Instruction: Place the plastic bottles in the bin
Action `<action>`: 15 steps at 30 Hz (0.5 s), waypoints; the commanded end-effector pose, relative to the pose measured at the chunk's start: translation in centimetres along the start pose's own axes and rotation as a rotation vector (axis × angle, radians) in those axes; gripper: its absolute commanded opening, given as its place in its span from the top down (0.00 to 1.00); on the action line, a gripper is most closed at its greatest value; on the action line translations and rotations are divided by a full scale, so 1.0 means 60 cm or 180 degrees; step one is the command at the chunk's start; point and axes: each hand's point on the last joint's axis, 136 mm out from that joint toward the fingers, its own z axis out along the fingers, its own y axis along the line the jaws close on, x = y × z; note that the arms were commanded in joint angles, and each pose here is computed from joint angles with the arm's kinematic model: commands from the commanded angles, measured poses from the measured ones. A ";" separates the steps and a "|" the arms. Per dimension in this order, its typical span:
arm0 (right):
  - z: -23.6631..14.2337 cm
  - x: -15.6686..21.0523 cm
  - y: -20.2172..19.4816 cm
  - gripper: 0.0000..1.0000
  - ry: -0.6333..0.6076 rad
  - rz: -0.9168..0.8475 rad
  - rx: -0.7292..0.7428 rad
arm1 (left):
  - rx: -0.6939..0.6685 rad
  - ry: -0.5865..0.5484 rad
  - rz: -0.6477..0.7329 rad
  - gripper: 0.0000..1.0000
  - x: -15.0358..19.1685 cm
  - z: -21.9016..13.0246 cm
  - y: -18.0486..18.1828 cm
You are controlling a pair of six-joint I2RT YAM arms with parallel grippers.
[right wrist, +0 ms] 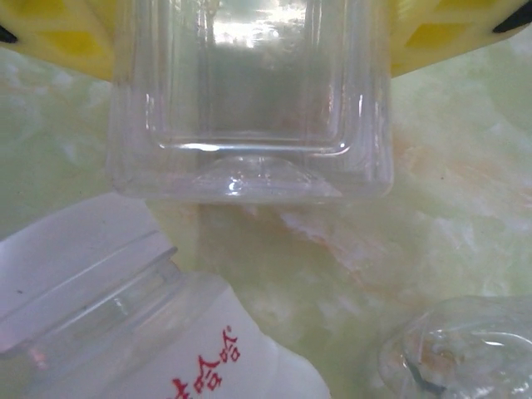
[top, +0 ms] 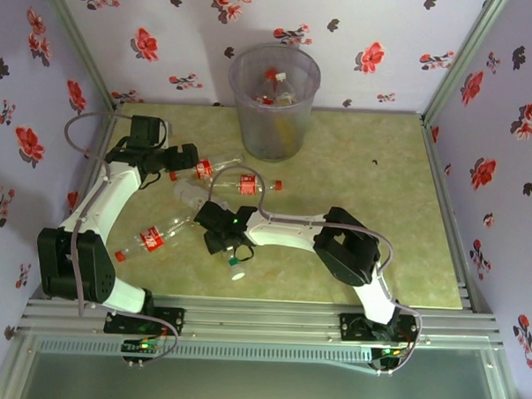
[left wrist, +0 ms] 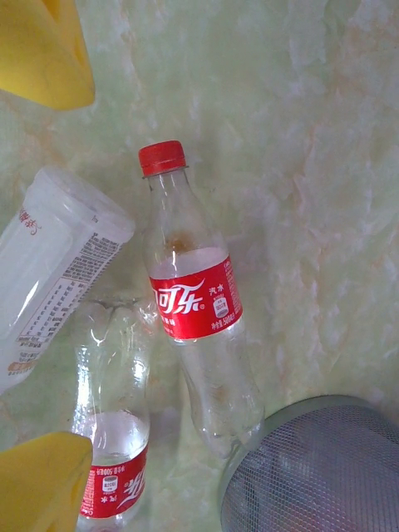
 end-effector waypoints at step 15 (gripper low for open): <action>-0.300 -0.165 -0.120 0.45 -0.1155 -0.0527 0.0027 | -0.0035 0.0000 0.0060 0.00 -0.007 -0.004 -0.004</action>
